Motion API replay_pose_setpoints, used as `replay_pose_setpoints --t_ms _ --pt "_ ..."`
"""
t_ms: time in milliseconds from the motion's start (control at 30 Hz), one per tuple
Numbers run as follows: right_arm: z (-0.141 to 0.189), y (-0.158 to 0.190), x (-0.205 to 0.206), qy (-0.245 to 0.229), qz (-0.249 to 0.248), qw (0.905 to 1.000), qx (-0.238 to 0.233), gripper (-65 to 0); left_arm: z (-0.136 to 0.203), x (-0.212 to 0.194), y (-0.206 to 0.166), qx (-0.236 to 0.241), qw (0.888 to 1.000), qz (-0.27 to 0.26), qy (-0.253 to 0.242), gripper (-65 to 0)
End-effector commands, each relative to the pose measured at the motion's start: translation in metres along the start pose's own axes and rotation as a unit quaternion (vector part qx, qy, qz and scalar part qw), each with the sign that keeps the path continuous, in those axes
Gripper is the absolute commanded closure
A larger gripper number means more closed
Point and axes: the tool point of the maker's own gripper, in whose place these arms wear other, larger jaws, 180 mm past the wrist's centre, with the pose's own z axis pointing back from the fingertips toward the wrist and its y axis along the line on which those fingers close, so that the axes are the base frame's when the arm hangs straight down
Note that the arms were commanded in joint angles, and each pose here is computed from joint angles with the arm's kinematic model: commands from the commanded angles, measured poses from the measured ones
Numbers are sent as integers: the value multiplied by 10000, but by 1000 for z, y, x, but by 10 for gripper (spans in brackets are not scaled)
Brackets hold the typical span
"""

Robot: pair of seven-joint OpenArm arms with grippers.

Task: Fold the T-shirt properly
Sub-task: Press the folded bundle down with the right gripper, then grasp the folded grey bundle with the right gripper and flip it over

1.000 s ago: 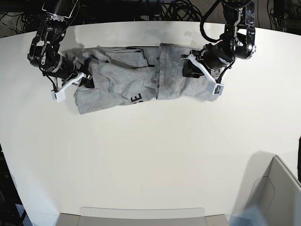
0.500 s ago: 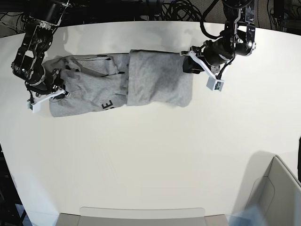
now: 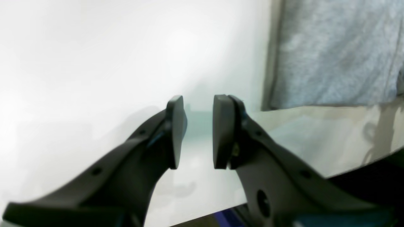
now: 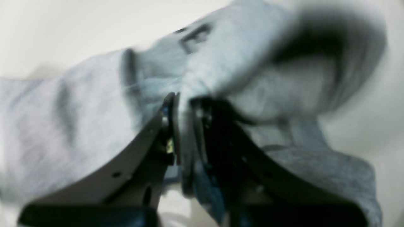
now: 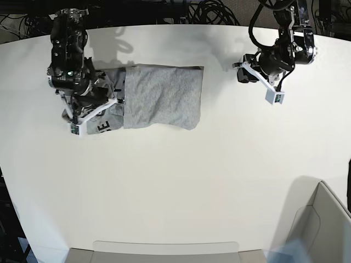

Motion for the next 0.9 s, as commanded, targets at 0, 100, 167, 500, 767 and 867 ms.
replay_pose_setpoints --t_ms 0,100,167,500,767,867 --pt "6 10 10 -199 -6 9998 69 0 5 8 0 -5 9999 -55 -145 -156" --pt "7 37 5 -196 32 9996 200 0 6 8 1 2 9999 -58 -137 -156" --pt "7 52 6 -215 93 9993 285 0 6 4 1 10 9999 -43 -94 -156" --pt "19 111 14 -491 933 9942 202 0 5 -2 4 55 10000 -33 -23 -156" --pt "5 146 9 -312 1172 9921 327 0 4 -3 3 41 10000 -41 -5 -156" --pt "-10 143 7 -132 1255 9919 158 0 5 -3 5 57 10000 -67 3 -156"
